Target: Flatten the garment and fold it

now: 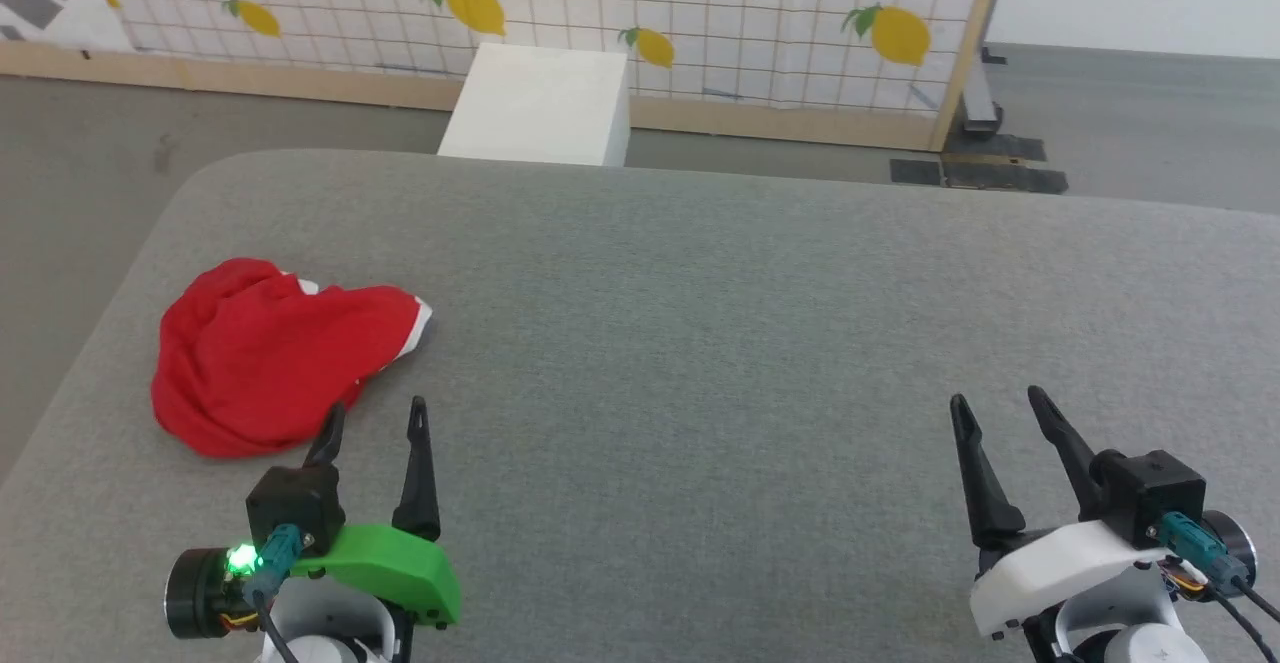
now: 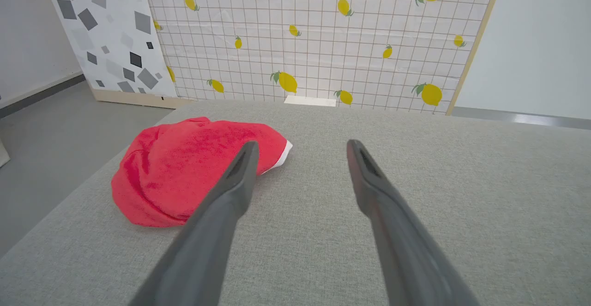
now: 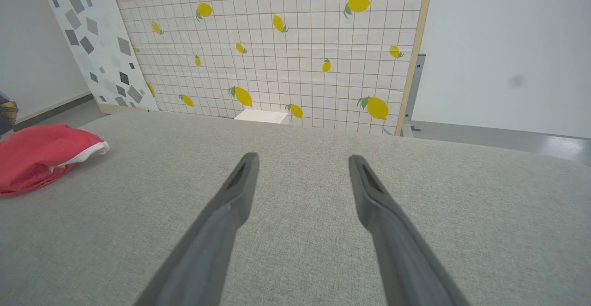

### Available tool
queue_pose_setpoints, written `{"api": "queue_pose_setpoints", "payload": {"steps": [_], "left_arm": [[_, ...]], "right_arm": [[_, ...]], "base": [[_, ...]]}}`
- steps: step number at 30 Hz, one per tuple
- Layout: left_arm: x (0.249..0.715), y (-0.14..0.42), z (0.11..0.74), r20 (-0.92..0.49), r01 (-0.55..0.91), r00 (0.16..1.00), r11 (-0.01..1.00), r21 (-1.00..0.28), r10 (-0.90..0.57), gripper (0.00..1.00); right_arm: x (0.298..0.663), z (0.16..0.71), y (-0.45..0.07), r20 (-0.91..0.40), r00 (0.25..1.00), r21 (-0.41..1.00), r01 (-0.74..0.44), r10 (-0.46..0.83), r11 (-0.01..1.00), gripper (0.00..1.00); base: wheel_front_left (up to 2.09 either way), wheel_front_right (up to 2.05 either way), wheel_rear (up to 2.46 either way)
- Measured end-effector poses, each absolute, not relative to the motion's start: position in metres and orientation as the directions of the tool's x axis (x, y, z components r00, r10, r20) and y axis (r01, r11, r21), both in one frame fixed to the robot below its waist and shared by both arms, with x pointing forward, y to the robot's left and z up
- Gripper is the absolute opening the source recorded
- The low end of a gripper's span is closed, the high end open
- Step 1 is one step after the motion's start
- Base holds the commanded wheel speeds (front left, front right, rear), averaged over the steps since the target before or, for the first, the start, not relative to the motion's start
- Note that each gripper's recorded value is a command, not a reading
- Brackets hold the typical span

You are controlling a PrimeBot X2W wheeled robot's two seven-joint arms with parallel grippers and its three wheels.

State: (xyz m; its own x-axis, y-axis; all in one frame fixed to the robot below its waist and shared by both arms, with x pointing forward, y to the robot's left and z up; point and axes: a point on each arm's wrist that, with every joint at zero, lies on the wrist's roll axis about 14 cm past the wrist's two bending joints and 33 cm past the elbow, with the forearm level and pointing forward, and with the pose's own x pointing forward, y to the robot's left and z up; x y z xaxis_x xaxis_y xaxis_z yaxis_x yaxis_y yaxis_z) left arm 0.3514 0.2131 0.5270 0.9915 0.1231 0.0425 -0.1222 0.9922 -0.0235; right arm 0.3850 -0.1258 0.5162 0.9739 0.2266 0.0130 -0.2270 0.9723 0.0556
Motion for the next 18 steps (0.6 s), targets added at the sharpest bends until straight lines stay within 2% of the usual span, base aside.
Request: {"api": "queue_pose_setpoints", "payload": {"steps": [18], "left_arm": [[0.324,0.247,0.522,0.047,-0.243,0.968,0.969,-0.047,0.245,1.0]], "right_arm": [[0.392,0.505,-0.091,0.002,0.947,0.098,-0.32,0.321,0.942,1.0]], "base": [[0.0,0.0,0.0]]}}
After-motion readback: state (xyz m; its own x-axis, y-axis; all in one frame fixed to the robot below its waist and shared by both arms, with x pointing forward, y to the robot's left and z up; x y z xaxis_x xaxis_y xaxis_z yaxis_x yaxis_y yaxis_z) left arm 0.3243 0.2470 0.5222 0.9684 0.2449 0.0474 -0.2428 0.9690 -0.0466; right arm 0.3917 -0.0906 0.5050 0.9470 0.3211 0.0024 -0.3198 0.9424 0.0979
